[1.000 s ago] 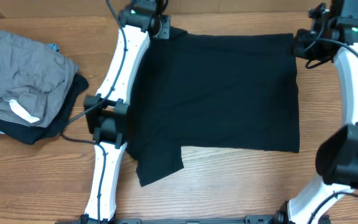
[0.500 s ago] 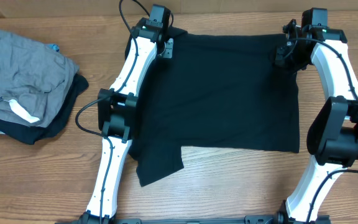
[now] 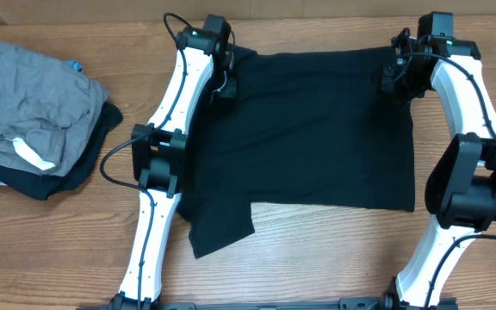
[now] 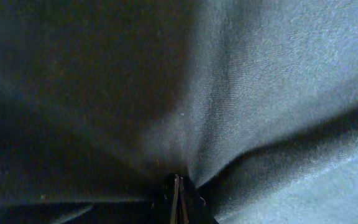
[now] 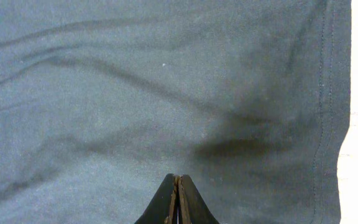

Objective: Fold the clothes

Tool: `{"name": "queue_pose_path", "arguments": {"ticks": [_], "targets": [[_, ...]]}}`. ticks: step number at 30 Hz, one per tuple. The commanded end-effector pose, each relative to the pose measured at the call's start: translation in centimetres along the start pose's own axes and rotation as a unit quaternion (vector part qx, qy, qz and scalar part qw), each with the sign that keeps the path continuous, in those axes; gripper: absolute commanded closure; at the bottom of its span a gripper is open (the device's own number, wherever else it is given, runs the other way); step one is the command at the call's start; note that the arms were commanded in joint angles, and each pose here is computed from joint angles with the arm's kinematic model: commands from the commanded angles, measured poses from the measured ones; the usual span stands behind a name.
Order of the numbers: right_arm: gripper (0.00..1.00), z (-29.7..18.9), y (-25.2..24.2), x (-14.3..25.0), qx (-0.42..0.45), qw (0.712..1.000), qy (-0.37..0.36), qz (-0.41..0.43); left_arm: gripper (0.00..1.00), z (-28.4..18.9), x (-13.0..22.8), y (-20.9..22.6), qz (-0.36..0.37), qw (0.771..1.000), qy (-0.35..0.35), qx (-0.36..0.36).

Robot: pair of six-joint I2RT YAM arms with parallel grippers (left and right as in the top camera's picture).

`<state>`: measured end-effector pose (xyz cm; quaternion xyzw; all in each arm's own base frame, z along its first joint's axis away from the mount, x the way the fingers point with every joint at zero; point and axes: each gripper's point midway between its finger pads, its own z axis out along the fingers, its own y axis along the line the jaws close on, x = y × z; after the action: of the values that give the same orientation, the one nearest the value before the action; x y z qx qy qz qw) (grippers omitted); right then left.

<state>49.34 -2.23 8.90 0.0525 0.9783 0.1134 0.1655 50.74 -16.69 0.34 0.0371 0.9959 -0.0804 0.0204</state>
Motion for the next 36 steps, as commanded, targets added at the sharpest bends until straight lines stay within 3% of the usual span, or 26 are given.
{"name": "queue_pose_path", "arguments": {"ticks": [1, 3, 6, 11, 12, 17, 20, 25, 27, 36], "targets": [[0.96, 0.0, 0.2, 0.2, -0.004, 1.000, 0.002, -0.004, 0.96, 2.4, 3.1, -0.6, -0.017, 0.997, 0.073, 0.022], [0.96, 0.0, 0.2, 0.1, -0.004, 1.000, 0.001, -0.004, 0.96, 1.7, 3.0, -1.1, -0.013, 0.997, 0.067, 0.026], [0.96, 0.0, 0.2, 0.1, -0.004, 1.000, 0.000, -0.004, 0.95, -2.9, -0.3, -2.1, -0.001, 0.999, -0.015, 0.042], [0.96, 0.0, 0.2, 0.1, -0.004, 1.000, -0.001, -0.004, 0.81, -15.0, -6.4, -2.3, 0.026, 0.975, -0.223, 0.003], [0.96, 0.0, 0.2, 0.1, -0.004, 1.000, -0.001, -0.004, 0.73, -16.6, -7.1, -2.2, 0.043, 0.967, -0.251, -0.018], [0.96, 0.0, 0.2, 0.0, -0.004, 1.000, -0.001, -0.004, 0.40, -16.0, -7.1, -2.4, 0.168, 0.954, -0.244, -0.059], [0.96, 0.0, 0.2, 0.0, -0.004, 1.000, -0.001, -0.004, 0.34, -14.5, -7.2, -2.3, 0.224, 0.945, -0.228, -0.072], [0.96, 0.0, 0.2, 0.0, -0.004, 1.000, -0.001, -0.004, 0.34, -10.6, -7.2, -3.3, 0.318, 0.923, -0.196, -0.088], [0.96, 0.0, 0.2, 0.0, -0.004, 1.000, -0.001, -0.005, 0.39, -9.3, -7.7, -3.9, 0.339, 0.914, -0.202, -0.090], [0.96, 0.0, 0.2, 0.0, -0.004, 1.000, -0.002, -0.005, 0.53, -6.8, -9.5, -3.4, 0.344, 0.905, -0.220, -0.120]]}}
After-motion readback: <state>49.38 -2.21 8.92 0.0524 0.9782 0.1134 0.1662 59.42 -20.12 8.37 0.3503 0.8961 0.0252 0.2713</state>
